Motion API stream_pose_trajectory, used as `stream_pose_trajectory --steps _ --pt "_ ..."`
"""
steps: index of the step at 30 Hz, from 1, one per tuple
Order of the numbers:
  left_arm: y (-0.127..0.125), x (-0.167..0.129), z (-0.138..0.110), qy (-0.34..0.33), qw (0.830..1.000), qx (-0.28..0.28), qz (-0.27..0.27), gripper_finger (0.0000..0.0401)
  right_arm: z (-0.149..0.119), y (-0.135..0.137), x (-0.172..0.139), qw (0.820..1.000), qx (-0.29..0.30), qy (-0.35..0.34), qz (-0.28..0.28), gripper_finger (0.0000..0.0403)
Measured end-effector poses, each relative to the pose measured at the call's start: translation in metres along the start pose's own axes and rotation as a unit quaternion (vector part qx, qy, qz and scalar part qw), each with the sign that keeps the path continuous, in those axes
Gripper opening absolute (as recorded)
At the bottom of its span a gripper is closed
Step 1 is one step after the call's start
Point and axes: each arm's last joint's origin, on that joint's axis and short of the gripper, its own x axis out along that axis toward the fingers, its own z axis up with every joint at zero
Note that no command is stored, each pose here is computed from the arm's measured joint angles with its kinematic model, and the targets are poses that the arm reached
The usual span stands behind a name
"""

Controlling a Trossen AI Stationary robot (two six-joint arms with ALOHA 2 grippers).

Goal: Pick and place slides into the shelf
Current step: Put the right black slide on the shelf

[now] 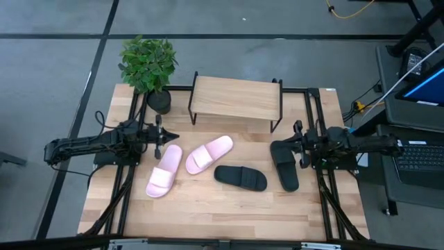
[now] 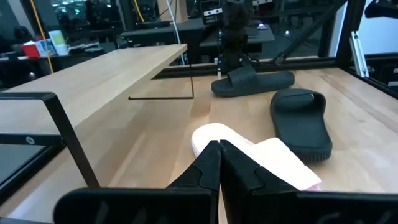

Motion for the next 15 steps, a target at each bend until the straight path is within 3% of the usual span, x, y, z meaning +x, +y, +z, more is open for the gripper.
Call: stream_pose_trajectory --steps 5,9,13,15 --pt "0.000 0.000 0.005 -0.027 1.000 -0.006 0.001 0.0000 0.032 0.005 -0.004 0.999 0.022 0.019 0.020 0.0020" --pt "0.000 0.000 0.005 -0.027 1.000 -0.006 0.001 0.0000 0.053 0.011 -0.005 0.995 0.036 0.081 0.037 0.0007" --pt "0.000 0.000 0.005 -0.025 1.000 -0.006 0.001 0.0000 0.060 0.012 -0.006 0.972 0.101 0.211 -0.026 0.0007" --pt "0.000 0.000 0.004 -0.023 1.000 -0.006 0.001 0.0000 0.062 0.013 -0.004 0.959 0.106 0.256 -0.055 0.0006"
